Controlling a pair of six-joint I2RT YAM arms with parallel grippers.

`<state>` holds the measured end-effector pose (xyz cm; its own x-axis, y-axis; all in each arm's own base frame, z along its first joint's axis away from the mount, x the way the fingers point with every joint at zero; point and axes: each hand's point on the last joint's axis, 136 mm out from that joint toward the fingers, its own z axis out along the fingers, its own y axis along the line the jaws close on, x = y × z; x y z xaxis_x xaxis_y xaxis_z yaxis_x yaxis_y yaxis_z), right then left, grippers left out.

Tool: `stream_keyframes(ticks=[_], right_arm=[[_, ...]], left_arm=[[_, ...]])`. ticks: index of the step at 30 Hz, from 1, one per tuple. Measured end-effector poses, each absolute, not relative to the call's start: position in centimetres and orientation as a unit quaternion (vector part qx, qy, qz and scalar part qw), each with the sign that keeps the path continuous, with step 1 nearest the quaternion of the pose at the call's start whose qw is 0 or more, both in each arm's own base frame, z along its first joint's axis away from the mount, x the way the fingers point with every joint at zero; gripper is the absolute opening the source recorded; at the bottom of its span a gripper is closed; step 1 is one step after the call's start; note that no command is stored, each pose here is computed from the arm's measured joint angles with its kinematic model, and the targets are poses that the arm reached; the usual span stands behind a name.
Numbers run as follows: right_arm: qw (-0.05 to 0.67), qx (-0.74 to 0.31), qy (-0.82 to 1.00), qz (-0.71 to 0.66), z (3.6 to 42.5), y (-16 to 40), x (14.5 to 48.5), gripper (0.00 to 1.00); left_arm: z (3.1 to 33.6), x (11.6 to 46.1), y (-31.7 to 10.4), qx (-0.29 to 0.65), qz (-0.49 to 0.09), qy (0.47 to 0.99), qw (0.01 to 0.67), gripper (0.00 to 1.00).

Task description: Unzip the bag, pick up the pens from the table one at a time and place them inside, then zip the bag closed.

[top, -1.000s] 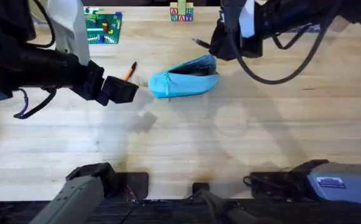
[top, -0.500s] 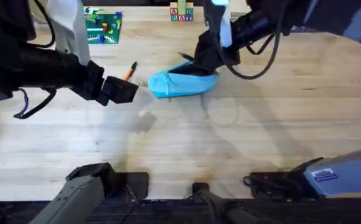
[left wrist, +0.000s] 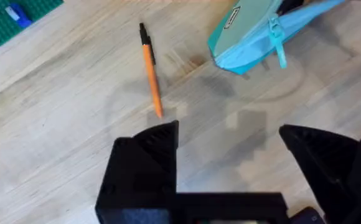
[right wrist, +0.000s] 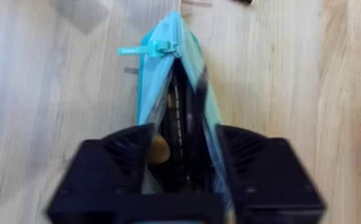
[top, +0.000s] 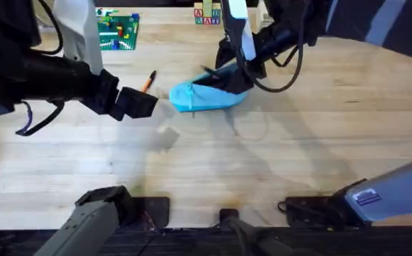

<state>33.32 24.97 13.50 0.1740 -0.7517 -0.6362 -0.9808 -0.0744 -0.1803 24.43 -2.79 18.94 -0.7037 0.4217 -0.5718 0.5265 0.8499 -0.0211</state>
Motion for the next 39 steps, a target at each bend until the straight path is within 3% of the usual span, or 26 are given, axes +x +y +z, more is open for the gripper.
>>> stream_keyframes(ticks=[3,5,19,31,39], right_arm=[[0.296,-0.707,0.612,0.193,13.5,25.0,33.3,0.944],[0.297,-0.708,0.611,0.193,13.5,25.0,33.4,0.993],[0.302,-0.708,0.609,0.190,14.0,25.0,33.3,0.997],[0.392,-0.660,0.633,0.101,23.9,22.4,32.5,0.997],[0.387,-0.568,0.720,0.091,25.2,20.4,32.5,0.997]], left_arm=[[18.9,24.4,-2.8,0.258,-0.092,0.918,0.286,0.993],[18.9,24.4,-2.8,0.258,-0.092,0.918,0.286,0.993],[18.9,24.4,-2.8,0.258,-0.092,0.918,0.285,0.994],[18.9,24.4,-2.8,0.258,-0.092,0.918,0.285,0.994],[18.6,24.4,-1.9,0.253,-0.068,0.924,0.277,0.994]])
